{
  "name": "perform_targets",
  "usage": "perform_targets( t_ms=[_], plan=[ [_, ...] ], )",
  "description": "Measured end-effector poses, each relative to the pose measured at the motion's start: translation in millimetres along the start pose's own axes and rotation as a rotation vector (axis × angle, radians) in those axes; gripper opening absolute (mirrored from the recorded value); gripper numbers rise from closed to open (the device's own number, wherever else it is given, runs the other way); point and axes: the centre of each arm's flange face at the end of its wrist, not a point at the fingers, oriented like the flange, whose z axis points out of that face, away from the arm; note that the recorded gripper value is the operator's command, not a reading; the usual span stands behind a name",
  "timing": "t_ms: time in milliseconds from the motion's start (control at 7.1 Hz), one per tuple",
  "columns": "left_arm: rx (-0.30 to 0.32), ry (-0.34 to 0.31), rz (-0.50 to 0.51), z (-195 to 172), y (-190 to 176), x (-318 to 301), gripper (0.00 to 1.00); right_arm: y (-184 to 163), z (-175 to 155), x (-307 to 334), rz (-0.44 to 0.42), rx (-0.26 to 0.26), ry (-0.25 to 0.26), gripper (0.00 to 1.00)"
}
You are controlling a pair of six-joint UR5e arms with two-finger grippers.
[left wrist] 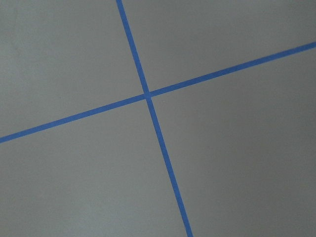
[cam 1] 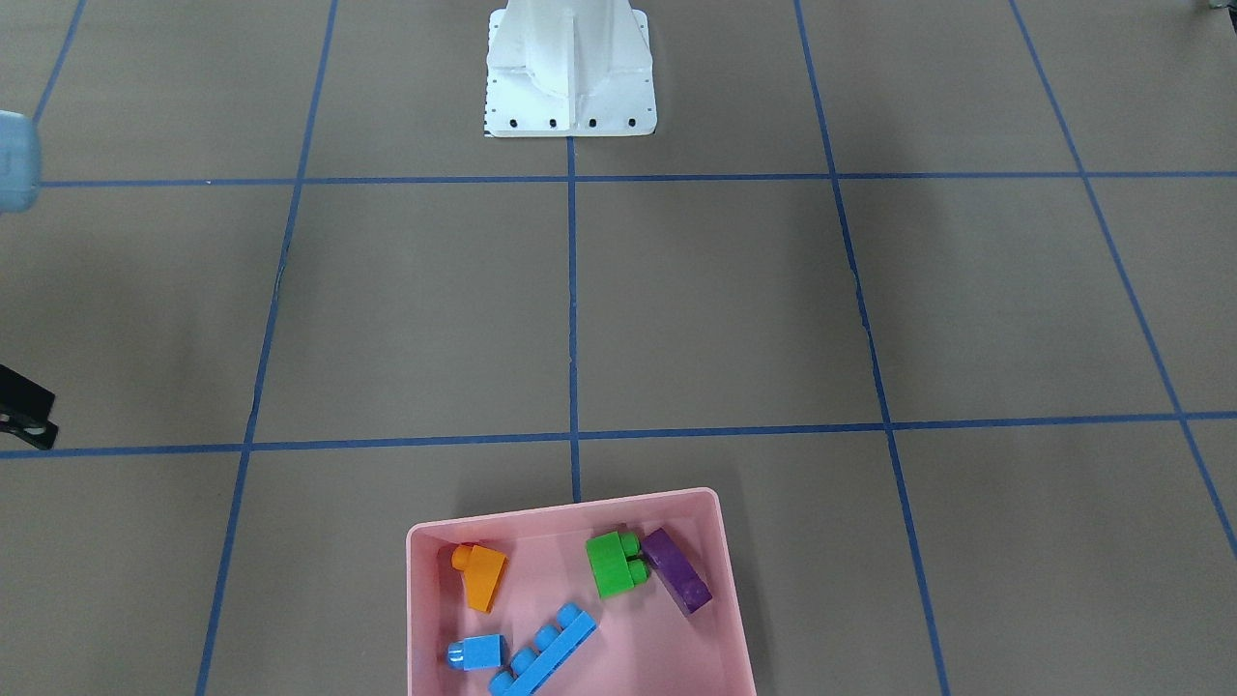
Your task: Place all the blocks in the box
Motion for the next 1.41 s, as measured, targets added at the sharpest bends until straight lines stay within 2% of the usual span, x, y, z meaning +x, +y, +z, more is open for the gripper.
perform_targets(
  t_ms=[282,564,705,846,987,1128,1268,1409],
  plan=[
    [0.043,0.009,-0.074,9.4,25.2,-3.9,1.00,65.4,-6.0,130.2,-0.064,-0.038,0.044,1.00],
    [0.079,0.006,-0.120,7.3,29.3,0.2,1.00,150.7,-14.1,234.9,-0.045,-0.066,0.025,1.00],
    [0.081,0.006,-0.126,8.0,33.5,1.2,1.00,192.8,-7.8,265.9,-0.047,-0.091,0.050,1.00],
    [0.079,0.006,-0.129,9.3,36.2,1.1,1.00,226.4,-2.0,290.1,-0.063,-0.129,0.117,1.00],
    [0.079,0.007,-0.132,10.0,37.6,0.8,1.00,248.7,-0.3,309.9,-0.052,-0.155,0.145,1.00],
    [0.078,0.008,-0.133,10.6,38.3,0.3,1.00,265.8,-5.4,323.1,-0.012,-0.143,0.106,1.00],
    [0.077,0.008,-0.134,11.1,38.7,-0.1,1.00,268.1,-16.3,319.4,0.001,-0.114,0.069,1.00],
    [0.076,0.008,-0.135,11.5,39.2,-0.5,1.00,246.7,-26.6,296.5,0.005,-0.113,0.053,1.00]
  ],
)
